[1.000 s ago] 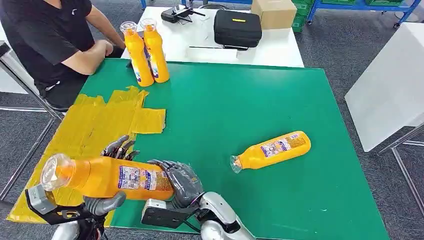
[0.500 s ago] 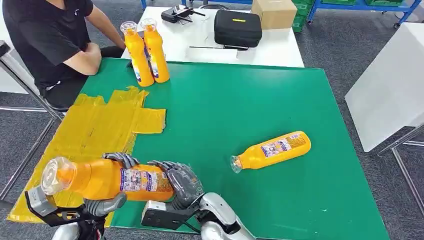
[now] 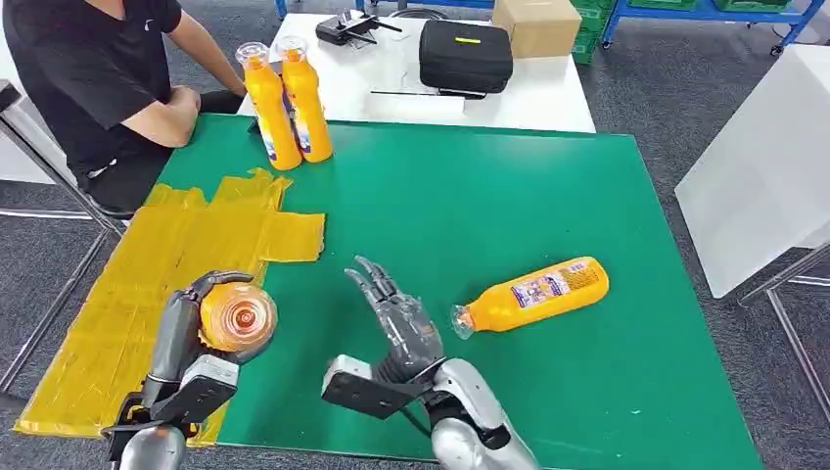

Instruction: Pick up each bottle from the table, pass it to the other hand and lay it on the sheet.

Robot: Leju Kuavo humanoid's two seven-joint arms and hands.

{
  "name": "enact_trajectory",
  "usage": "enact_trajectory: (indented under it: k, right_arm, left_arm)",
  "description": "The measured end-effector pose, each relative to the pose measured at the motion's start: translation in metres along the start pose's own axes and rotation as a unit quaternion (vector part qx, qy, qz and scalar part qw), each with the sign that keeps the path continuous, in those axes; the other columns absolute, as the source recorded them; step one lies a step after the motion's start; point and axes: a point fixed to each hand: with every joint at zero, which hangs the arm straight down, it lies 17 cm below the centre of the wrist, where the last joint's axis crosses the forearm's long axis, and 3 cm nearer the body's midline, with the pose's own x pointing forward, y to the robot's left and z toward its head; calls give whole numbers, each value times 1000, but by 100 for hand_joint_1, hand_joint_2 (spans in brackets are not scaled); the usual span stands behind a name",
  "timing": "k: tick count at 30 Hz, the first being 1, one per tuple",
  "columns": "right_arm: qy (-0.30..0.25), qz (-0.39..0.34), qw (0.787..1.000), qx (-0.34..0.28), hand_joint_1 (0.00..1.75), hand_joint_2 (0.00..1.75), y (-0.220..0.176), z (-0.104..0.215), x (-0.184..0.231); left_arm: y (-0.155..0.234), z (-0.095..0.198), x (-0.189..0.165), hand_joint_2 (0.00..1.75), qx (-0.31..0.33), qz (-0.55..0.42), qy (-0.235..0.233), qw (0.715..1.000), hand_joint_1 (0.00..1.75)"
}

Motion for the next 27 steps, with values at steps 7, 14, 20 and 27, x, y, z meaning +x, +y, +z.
enact_trajectory:
  k: [7,14,20,27]
  right_arm:
    - [-4,16,1000,-24,0,0,-24,5,-4]
    - [30,48,997,-43,0,0,-78,44,-62]
    - [82,95,992,-8,0,175,-117,85,-132]
    - [141,162,976,32,0,175,-149,116,-199]
  left_arm:
    - [8,-1,-6,175,16,-80,6,997,175]
    - [20,26,-55,175,25,-320,24,947,175]
    - [-41,60,-141,175,-112,-373,82,917,175]
    - [-76,70,-208,175,-197,-382,123,895,0]
